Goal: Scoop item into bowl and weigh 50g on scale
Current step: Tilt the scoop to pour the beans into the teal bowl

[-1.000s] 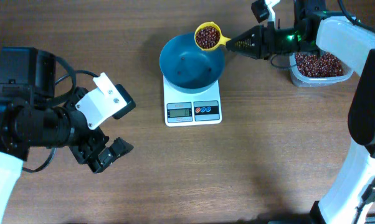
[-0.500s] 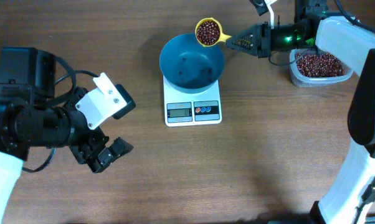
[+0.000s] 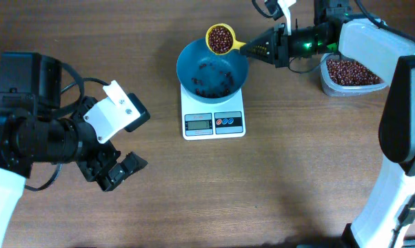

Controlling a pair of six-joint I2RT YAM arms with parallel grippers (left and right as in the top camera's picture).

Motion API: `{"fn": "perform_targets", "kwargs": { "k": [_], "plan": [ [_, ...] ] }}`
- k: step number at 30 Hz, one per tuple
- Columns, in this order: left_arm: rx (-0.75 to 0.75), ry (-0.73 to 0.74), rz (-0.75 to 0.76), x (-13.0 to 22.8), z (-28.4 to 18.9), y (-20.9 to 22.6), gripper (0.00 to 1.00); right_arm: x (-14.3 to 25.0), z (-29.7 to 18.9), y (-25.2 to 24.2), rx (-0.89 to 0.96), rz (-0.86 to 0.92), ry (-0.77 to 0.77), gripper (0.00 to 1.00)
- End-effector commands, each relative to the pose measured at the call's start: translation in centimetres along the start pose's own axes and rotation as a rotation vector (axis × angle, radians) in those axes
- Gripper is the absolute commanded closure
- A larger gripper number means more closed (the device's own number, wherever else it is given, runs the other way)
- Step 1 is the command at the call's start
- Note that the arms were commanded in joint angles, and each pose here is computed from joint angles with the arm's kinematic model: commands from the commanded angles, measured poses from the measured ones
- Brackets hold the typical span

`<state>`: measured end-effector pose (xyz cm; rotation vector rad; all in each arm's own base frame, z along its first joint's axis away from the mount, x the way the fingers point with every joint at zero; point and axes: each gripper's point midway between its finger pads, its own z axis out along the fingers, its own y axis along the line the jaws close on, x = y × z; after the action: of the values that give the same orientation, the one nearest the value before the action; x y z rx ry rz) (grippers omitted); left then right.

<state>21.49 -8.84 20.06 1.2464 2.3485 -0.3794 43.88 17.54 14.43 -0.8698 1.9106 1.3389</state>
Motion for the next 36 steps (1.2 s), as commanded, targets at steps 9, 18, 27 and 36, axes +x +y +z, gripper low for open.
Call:
{"fn": "perform_targets", "kwargs": {
  "k": [9, 18, 27, 36],
  "plan": [
    [0.009, -0.015, 0.013, -0.2, -0.1, -0.3, 0.01, -0.3, 0.2, -0.5, 0.028, -0.196, 0.009, 0.96],
    [0.009, -0.015, 0.013, -0.2, -0.1, -0.3, 0.01, 0.2, 0.1, -1.8, 0.091, -0.387, 0.057, 0.96],
    [0.009, -0.015, 0.013, -0.2, -0.1, -0.3, 0.01, 0.5, 0.0, -2.5, 0.126, -0.539, 0.092, 0.96],
    [0.009, -0.015, 0.013, -0.2, -0.1, -0.3, 0.01, 0.5, 0.0, -3.9, 0.188, -0.688, 0.146, 0.96]
  ]
}}
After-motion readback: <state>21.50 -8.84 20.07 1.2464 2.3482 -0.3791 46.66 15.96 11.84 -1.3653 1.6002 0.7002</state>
